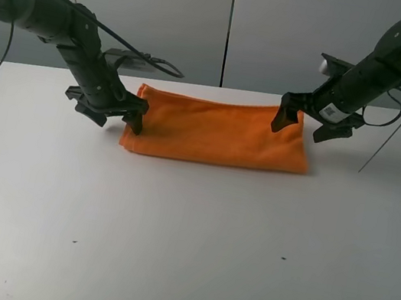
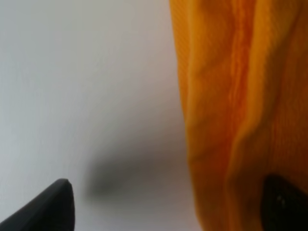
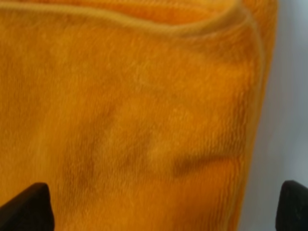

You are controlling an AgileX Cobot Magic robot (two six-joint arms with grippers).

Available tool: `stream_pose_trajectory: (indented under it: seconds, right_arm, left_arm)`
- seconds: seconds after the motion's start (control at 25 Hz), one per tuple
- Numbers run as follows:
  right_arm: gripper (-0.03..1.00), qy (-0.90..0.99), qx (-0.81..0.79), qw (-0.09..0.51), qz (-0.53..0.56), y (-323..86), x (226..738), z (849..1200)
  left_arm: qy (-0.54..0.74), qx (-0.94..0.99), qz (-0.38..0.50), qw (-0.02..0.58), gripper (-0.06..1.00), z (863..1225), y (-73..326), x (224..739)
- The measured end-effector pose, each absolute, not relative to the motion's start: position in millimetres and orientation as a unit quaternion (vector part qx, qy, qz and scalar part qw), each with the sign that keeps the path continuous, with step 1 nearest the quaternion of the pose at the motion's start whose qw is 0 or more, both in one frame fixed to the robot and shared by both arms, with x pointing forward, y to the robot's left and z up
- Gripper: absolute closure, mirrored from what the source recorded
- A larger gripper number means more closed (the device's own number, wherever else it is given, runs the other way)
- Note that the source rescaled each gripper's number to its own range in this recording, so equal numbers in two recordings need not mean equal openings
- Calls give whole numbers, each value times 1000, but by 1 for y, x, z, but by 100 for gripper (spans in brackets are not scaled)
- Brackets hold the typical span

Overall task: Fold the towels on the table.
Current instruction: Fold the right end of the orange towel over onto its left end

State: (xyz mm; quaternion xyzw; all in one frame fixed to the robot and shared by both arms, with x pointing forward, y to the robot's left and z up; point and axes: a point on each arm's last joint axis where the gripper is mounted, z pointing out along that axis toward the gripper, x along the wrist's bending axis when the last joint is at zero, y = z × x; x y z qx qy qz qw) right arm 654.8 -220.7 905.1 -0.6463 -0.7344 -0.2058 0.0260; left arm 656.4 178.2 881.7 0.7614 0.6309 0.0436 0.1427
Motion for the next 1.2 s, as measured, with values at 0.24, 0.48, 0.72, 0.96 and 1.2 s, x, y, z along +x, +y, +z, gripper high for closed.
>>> stream_pose_trajectory:
  seconds: [0.24,0.48,0.72,0.96,1.2]
  right_arm:
    - [-3,-718,-654,81,-223,-241,661,889]
    - [-3,-705,-666,77,-230,-259,664,888]
    - [-3,-698,-673,55,-239,-261,668,888]
    - [-3,-695,-676,55,-239,-261,669,888]
    - [-3,-685,-689,66,-228,-261,668,876]
  left_arm:
    - [630,762,44,141,-4,882,178,656]
    - [627,765,47,138,-4,882,179,657]
    - [625,767,47,133,-4,877,180,657]
    - [626,767,48,133,-4,873,179,658]
    - [624,768,51,134,-4,874,179,659]
